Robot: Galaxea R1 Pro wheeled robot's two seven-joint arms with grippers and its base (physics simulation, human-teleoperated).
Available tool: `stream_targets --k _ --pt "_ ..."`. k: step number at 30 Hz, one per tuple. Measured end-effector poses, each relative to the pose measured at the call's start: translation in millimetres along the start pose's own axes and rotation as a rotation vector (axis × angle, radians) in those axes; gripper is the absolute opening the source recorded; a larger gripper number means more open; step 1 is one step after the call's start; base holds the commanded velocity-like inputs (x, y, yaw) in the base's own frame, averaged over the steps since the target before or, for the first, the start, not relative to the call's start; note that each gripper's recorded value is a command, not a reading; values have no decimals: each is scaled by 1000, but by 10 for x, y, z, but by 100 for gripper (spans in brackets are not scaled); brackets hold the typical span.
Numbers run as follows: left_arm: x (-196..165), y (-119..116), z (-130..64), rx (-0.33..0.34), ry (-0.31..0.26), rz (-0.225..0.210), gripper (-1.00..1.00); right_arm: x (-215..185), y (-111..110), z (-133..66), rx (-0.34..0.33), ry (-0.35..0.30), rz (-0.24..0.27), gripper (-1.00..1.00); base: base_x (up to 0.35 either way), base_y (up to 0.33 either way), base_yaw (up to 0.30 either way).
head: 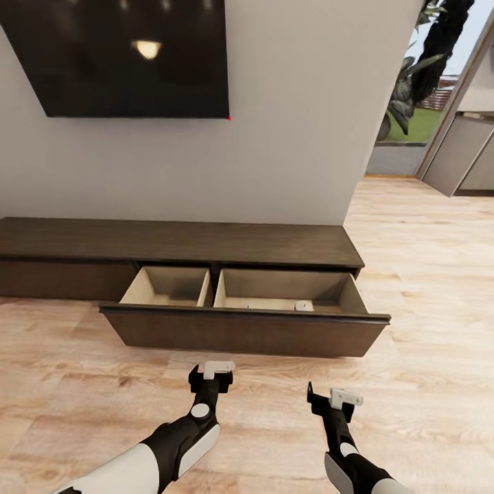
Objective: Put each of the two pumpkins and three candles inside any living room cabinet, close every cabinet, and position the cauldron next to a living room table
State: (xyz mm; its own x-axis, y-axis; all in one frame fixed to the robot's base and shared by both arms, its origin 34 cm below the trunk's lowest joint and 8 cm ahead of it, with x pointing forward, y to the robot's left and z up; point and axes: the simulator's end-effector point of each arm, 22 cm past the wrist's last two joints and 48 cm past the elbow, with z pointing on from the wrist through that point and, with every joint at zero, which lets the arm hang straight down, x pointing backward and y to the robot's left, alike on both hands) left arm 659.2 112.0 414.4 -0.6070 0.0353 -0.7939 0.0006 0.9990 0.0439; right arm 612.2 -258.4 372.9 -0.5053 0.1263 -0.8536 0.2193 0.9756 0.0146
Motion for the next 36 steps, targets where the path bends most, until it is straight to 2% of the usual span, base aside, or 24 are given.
stream_targets --k 6,15,20,27,36 --pt "9 -12 -7 3 -1 6 100 15 175 -9 -83 5 -3 100 4 0 0" --pt "11 -10 -9 3 -1 10 100 -119 183 -9 -87 -50 21 100 228 0 0" --pt "14 -10 -7 3 0 10 100 -124 178 -9 -86 -54 22 100 67 0 0" --pt "13 -11 -10 3 -1 10 100 -117 170 -12 -84 -53 24 100 242 0 0" --pt "33 -16 0 1 0 8 100 -56 146 -11 -79 -43 20 100 29 0 0"
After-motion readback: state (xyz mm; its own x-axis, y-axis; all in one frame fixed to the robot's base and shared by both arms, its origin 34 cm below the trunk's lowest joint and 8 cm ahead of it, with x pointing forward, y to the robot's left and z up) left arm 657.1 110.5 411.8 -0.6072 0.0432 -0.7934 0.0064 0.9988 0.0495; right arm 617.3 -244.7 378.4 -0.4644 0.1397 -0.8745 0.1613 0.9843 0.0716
